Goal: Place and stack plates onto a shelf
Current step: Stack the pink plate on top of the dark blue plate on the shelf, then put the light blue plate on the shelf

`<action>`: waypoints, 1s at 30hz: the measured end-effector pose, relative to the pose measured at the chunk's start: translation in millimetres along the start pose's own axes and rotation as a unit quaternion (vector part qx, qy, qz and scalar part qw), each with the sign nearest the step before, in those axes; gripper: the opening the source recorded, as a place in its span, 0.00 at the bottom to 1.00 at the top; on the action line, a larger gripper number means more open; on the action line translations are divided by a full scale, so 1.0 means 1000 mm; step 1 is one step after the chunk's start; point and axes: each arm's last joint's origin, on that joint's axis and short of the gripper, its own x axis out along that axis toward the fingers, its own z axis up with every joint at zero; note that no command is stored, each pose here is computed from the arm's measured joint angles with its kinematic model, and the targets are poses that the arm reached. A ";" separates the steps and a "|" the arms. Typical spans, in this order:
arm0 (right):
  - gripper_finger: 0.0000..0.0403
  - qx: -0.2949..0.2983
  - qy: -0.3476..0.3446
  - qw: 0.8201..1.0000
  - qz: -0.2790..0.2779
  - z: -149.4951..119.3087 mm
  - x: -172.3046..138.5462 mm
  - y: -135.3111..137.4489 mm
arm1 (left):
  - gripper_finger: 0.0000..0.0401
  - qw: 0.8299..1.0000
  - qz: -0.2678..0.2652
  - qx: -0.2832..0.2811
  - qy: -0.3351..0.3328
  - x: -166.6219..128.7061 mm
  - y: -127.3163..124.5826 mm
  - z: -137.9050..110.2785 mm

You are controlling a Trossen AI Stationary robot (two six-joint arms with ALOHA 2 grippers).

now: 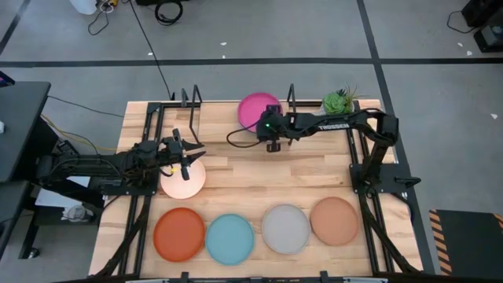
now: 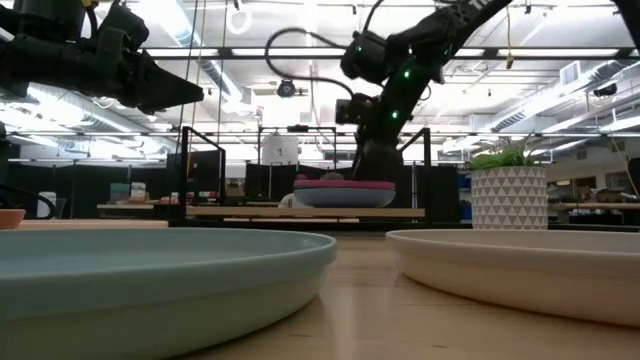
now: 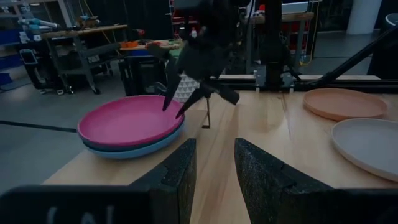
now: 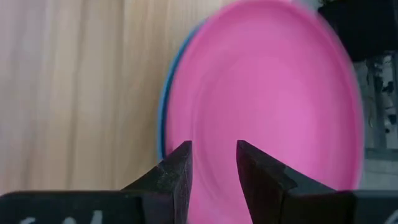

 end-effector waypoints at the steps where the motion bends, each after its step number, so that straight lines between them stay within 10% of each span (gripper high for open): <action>1: 0.32 -0.004 0.006 1.000 -0.007 -0.001 0.000 0.000 | 0.29 1.000 0.000 0.000 0.000 0.000 0.000 0.000; 10: 0.33 -0.004 -0.023 0.999 -0.049 0.012 -0.045 0.001 | 0.29 1.000 0.000 0.001 0.005 0.000 0.000 -0.001; 19: 0.32 0.068 -0.059 0.970 0.224 0.016 -0.075 0.047 | 0.29 0.984 -0.163 -0.043 0.057 -0.001 -0.010 -0.011; 30: 0.32 0.022 -0.014 0.975 0.220 0.013 -0.101 0.121 | 0.29 0.977 -0.161 -0.081 0.115 0.008 -0.029 -0.010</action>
